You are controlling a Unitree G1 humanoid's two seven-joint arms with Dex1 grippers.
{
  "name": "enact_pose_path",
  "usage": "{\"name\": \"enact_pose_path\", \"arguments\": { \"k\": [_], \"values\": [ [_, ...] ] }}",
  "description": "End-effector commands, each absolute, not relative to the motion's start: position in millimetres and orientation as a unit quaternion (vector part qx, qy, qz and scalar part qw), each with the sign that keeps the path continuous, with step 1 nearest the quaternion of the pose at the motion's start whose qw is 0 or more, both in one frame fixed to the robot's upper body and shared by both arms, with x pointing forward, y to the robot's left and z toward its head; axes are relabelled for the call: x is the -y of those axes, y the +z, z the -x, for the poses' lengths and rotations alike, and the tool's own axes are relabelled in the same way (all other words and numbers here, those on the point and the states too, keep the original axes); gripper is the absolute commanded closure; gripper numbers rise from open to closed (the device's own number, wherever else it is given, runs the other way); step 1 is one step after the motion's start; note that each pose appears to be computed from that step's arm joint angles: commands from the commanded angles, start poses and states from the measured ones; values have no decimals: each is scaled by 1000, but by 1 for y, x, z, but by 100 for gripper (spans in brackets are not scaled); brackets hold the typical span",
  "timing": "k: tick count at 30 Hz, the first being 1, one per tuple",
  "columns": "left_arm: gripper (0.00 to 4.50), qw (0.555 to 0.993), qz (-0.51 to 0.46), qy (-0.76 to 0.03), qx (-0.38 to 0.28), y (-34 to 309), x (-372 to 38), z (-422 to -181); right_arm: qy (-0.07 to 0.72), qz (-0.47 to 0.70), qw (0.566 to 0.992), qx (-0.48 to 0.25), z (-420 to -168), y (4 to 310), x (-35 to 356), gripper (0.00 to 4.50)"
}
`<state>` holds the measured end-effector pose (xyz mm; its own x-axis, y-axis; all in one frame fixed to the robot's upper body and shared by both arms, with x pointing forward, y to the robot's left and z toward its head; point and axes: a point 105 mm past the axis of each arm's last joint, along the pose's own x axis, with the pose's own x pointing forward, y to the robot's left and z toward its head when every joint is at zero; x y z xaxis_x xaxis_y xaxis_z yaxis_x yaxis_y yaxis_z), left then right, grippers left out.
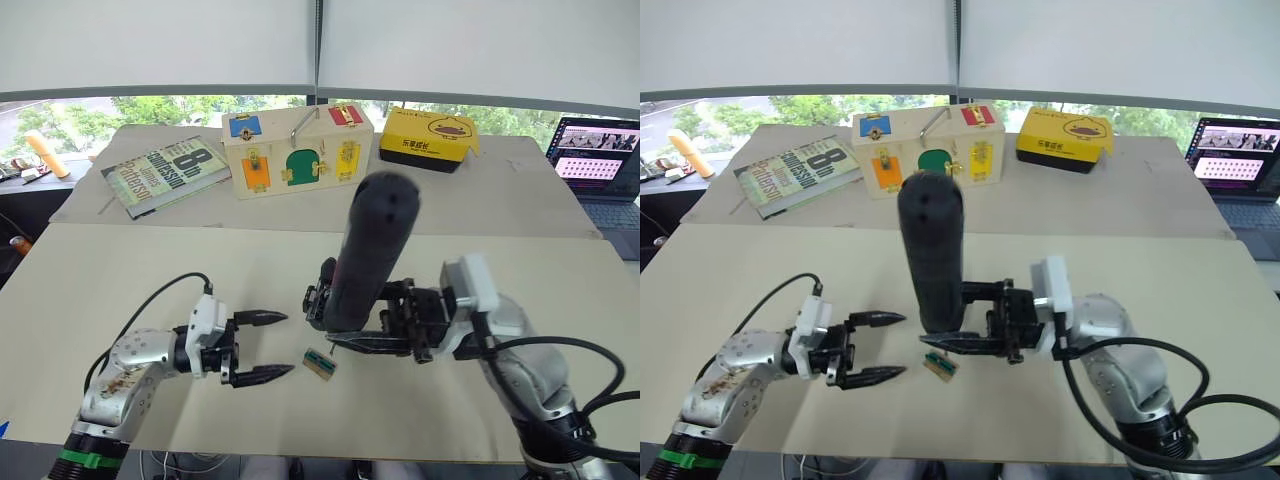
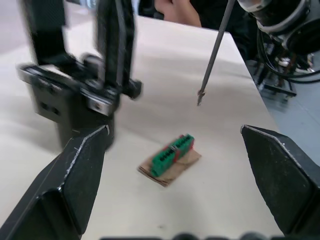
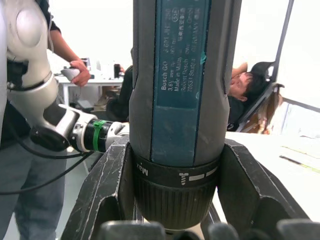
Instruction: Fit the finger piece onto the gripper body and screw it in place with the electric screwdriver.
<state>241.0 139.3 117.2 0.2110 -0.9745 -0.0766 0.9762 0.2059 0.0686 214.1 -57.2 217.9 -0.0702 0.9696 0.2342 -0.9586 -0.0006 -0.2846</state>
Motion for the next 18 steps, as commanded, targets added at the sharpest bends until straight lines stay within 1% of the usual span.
{"name": "enact_pose_path", "arguments": {
  "k": [1, 7, 12, 18],
  "values": [
    [0, 782, -51, -621, 18, 139, -144, -244, 702, 15, 675, 228, -206, 244, 64, 260],
    [0, 783, -48, -620, 29, 150, -146, -248, 684, 17, 691, 233, -214, 258, 75, 260],
    [0, 789, -40, -612, 43, 156, -144, -255, 668, 16, 704, 240, -225, 267, 82, 260],
    [0, 798, -27, -600, 44, 161, -141, -266, 652, 17, 718, 245, -240, 270, 90, 260]
  ]
}}
